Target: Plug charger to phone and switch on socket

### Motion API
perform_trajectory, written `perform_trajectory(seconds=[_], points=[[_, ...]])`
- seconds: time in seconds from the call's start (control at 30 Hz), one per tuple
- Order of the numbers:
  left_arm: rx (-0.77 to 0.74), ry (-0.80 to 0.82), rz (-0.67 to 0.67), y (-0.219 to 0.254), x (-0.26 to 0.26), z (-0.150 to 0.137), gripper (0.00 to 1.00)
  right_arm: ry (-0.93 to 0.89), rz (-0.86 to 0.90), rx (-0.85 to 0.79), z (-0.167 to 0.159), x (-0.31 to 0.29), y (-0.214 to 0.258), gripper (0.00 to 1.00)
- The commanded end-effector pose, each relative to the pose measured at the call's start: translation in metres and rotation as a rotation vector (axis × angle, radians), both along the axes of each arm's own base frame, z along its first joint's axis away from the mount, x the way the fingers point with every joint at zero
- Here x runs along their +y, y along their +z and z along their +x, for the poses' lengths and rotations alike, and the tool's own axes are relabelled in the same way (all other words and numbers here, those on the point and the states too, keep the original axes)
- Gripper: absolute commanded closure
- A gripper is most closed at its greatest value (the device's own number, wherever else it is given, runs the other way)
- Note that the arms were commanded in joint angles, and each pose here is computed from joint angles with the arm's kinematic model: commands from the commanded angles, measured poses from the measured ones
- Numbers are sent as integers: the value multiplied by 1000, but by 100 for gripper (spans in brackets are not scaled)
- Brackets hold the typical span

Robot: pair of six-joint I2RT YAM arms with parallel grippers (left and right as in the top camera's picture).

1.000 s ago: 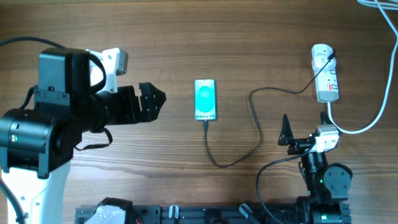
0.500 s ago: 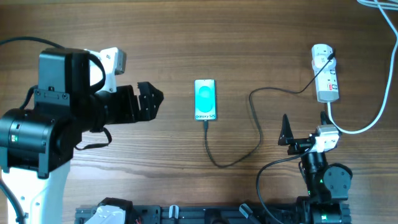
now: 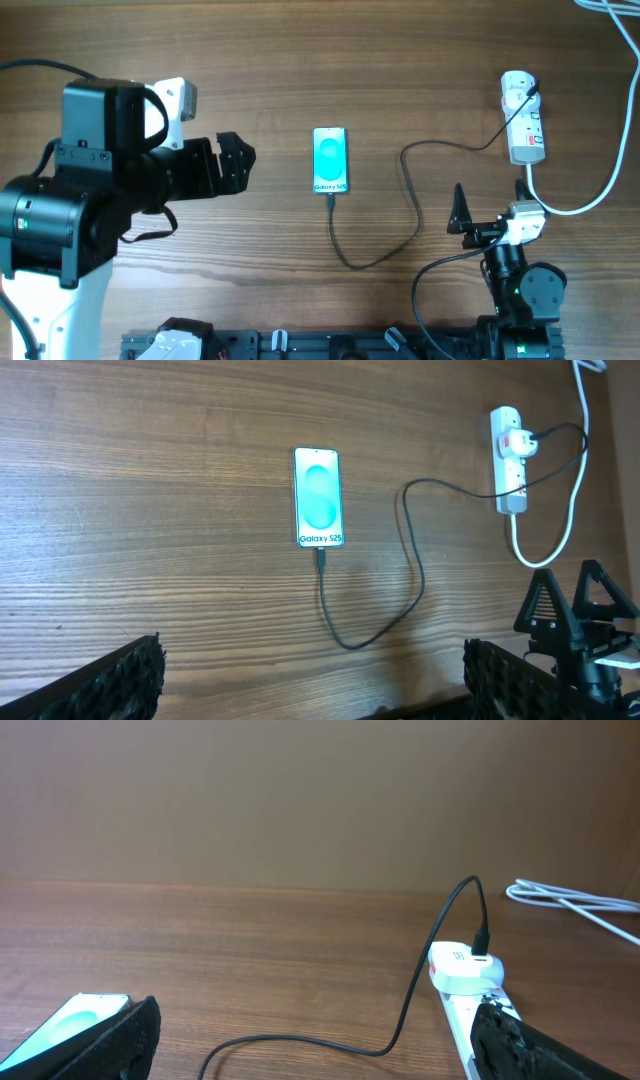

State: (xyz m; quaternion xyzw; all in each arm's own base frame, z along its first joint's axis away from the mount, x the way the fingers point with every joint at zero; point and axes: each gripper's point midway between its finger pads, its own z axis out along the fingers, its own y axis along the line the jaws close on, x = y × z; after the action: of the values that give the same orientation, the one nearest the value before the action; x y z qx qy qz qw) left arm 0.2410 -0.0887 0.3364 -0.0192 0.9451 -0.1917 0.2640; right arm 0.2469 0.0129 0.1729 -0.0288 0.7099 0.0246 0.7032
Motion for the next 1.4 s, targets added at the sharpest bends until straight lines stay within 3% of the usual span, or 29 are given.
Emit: perform_trajectory(seconds=[0.0, 0.4, 0.7, 0.83, 1.37], points=[[-52, 0, 20, 9, 6, -8, 0, -21, -20, -12, 0, -4, 2, 0], [-165, 14, 11, -14, 12, -24, 0, -21, -19, -12, 0, -4, 2, 0], [-263, 82, 25, -4, 34, -48, 0, -21, -20, -12, 0, -4, 2, 0], [-262, 64, 46, -18, 35, -44, 0, -21, -20, -12, 0, -4, 2, 0], [-546, 76, 13, -78, 33, -23, 0, -21, -19, -12, 0, -4, 2, 0]])
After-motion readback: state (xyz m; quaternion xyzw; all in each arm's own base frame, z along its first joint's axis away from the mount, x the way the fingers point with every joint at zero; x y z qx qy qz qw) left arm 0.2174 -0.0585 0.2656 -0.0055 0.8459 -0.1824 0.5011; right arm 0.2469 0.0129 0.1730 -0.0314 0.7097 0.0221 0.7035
